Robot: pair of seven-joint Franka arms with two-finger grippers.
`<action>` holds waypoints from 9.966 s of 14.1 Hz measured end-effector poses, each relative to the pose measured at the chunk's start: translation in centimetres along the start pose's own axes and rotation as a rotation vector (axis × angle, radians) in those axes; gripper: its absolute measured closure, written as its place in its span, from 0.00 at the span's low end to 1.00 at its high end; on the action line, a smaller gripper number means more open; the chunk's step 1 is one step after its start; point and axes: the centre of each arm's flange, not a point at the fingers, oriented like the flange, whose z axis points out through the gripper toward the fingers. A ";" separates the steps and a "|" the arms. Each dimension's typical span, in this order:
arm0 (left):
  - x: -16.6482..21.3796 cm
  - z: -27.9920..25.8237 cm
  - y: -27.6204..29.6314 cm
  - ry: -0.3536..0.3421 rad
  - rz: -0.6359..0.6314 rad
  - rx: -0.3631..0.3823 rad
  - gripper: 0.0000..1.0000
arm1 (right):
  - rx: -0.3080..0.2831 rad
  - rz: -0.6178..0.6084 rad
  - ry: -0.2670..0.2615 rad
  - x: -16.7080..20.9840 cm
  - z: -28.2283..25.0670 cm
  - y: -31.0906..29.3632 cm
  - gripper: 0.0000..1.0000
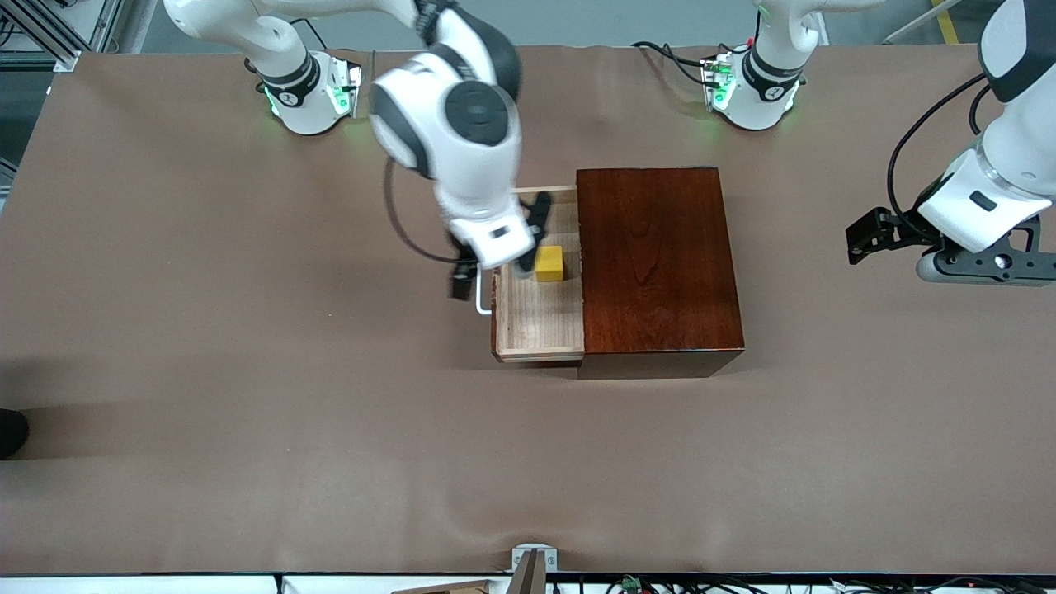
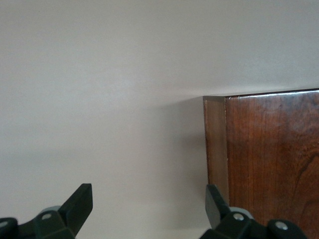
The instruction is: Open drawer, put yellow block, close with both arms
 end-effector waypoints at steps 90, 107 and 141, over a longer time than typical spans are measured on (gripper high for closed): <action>-3.7 24.8 43.4 -0.243 1.478 0.089 0.00 | 0.220 1.297 0.032 -45.4 -9.5 14.1 0.00; -1.3 8.9 39.4 0.081 0.897 0.133 0.00 | 0.229 1.297 0.014 -44.8 -7.7 15.2 0.00; -0.6 -3.3 -2.4 -0.018 -0.073 -0.054 0.00 | 0.241 1.292 -0.002 -44.6 -7.8 15.2 0.00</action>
